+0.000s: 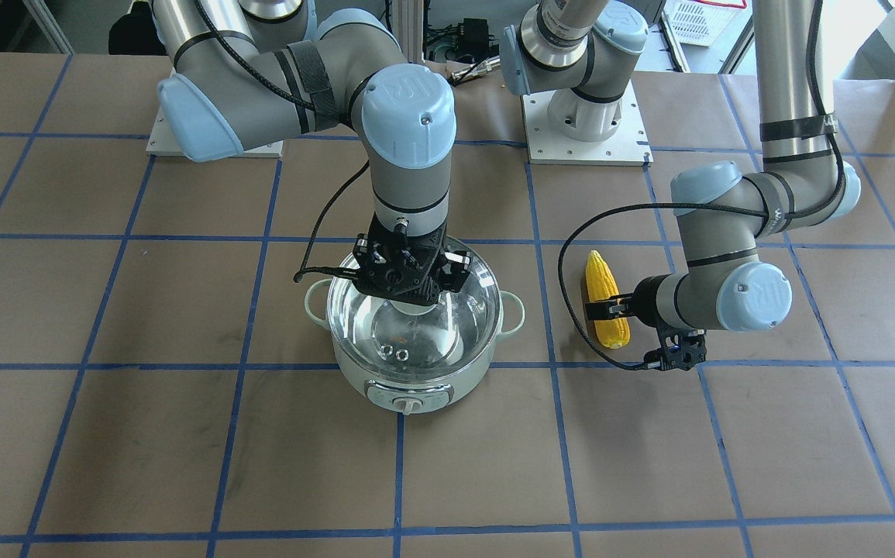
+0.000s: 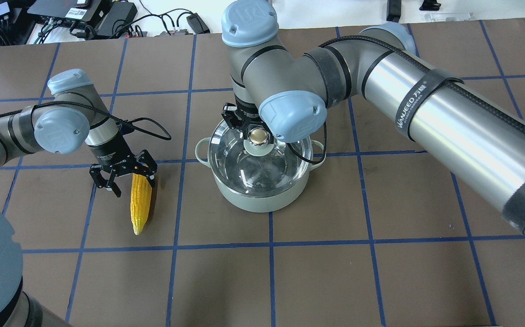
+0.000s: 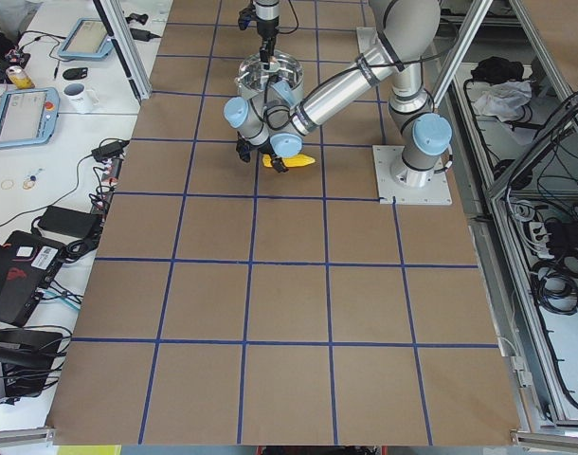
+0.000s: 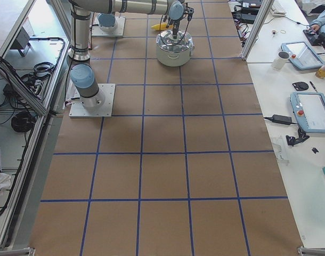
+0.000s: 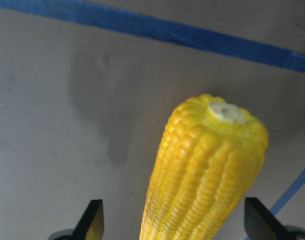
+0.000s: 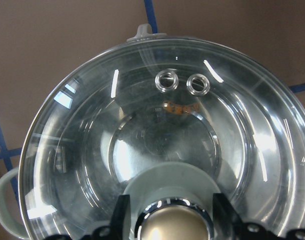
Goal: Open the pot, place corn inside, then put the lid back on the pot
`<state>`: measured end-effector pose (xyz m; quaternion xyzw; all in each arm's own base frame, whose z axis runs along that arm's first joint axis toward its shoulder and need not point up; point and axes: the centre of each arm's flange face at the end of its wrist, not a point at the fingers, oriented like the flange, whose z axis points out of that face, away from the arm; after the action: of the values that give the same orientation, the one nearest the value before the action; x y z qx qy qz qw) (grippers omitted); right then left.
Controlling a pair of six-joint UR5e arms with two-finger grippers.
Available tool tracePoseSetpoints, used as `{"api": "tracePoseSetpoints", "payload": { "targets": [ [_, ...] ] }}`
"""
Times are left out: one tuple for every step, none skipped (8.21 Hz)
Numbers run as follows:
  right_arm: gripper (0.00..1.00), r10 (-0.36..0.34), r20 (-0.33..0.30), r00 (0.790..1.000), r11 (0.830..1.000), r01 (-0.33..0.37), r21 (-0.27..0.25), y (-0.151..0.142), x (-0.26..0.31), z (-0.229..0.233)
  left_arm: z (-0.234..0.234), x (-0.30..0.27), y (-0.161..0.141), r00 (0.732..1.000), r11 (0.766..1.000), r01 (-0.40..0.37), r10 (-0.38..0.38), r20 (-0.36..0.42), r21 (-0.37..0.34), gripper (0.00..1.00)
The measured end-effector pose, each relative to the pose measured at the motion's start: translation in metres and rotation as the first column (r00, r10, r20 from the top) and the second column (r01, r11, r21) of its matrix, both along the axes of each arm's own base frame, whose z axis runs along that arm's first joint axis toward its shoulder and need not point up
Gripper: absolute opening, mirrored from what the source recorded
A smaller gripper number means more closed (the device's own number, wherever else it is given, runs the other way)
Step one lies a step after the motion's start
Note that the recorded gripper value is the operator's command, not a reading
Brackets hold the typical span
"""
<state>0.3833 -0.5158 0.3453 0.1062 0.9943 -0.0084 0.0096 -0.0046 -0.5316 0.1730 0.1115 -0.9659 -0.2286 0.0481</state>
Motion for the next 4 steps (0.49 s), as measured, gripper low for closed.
{"api": "tracePoseSetpoints", "payload": {
  "targets": [
    [0.25,0.002,-0.002,1.000,1.000,-0.002,0.007,0.0006,-0.0002,-0.0010,-0.0016,-0.0010,-0.0013,1.000,1.000,-0.006,0.006,-0.011,-0.006,0.17],
    [0.18,0.004,-0.005,1.000,1.000,-0.004,0.018,0.0017,-0.0005,-0.0019,-0.0027,-0.0018,-0.0022,1.000,1.000,-0.011,0.011,-0.019,-0.009,0.00],
    [0.17,0.006,-0.007,1.000,1.000,-0.006,0.028,0.0027,-0.0008,-0.0025,-0.0031,-0.0023,-0.0026,1.000,1.000,-0.014,0.014,-0.024,-0.011,0.00],
    [0.17,0.012,-0.008,1.000,0.999,-0.012,0.030,0.0029,-0.0008,-0.0019,-0.0022,-0.0025,-0.0027,1.000,1.000,-0.015,0.015,-0.026,-0.013,0.00]
  ]
}}
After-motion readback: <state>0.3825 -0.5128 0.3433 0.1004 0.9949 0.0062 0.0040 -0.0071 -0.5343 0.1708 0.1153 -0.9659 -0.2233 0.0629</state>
